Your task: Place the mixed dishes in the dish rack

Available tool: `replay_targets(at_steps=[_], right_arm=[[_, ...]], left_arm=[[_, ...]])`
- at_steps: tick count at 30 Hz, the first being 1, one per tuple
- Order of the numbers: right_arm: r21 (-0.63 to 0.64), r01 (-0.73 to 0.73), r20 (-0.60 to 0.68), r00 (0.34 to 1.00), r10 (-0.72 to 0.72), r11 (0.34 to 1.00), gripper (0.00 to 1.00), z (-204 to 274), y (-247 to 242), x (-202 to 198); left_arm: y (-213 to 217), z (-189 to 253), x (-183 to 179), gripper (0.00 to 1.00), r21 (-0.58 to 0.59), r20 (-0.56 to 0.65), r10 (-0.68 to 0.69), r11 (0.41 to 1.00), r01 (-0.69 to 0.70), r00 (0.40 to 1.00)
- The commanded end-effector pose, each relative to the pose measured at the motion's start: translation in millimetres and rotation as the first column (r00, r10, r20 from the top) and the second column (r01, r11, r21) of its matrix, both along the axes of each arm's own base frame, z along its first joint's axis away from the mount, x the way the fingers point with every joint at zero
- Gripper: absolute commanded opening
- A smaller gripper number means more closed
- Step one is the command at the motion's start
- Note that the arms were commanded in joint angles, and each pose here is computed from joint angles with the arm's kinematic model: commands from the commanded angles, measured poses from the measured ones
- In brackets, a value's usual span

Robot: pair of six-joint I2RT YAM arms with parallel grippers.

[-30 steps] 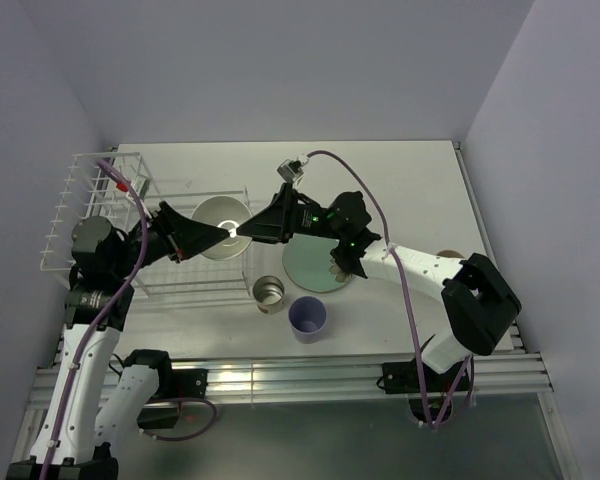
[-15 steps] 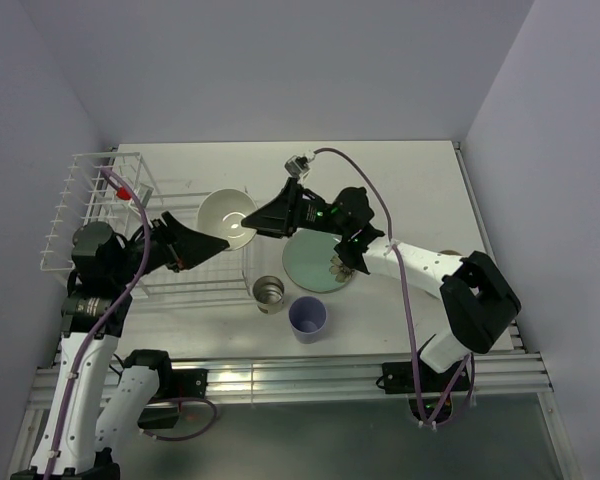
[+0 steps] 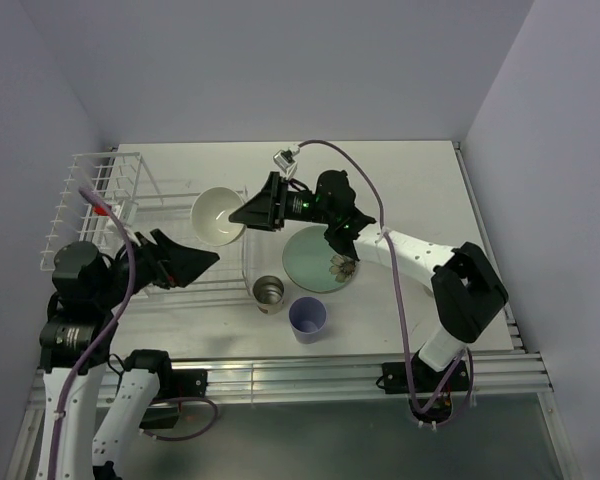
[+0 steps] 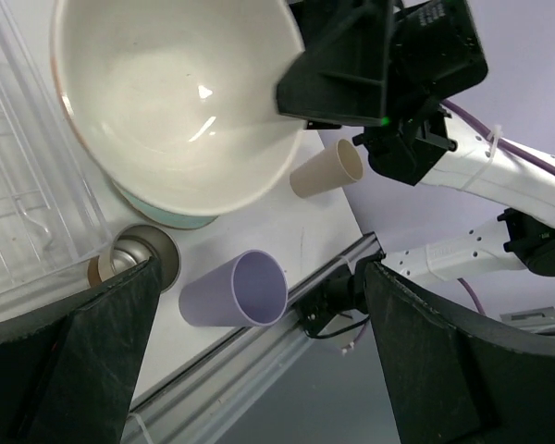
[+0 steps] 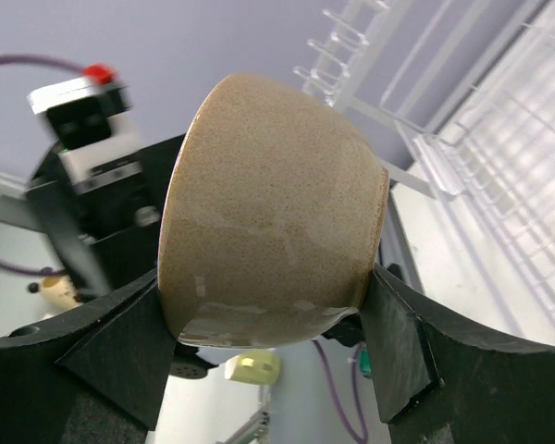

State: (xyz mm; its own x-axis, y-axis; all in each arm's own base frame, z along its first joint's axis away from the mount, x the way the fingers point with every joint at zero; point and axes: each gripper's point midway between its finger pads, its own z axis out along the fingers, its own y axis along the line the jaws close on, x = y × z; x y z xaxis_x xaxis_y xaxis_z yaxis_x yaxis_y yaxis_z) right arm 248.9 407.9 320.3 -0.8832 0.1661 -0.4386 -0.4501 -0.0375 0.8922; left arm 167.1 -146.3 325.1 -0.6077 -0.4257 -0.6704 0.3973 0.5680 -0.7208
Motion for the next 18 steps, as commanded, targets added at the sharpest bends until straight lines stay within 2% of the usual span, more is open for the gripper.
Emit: replay_targets(at_steps=[1, 5, 18], right_arm=[[0.033, 0.036, 0.136, 0.990, -0.040, 0.999, 0.00, 32.8, 2.8, 11.2], [-0.019, 0.051, 0.125, 0.991, -0.048, 0.999, 0.00, 21.1, 11.2, 20.9], [-0.182, 0.093, 0.191, 0.980, -0.057, 0.979, 0.00, -9.5, 50.4, 32.1]], left_arm=[[9.9, 13.2, -12.0, 0.97, 0.031, 0.073, 0.062, 0.997, -0.065, 0.995], [14.3, 26.7, -16.3, 0.96, 0.007, 0.109, 0.106, 0.994, -0.107, 0.988], [36.0, 68.3, -18.6, 0.95, 0.052, 0.190, 0.230, 0.969, -0.243, 0.955]])
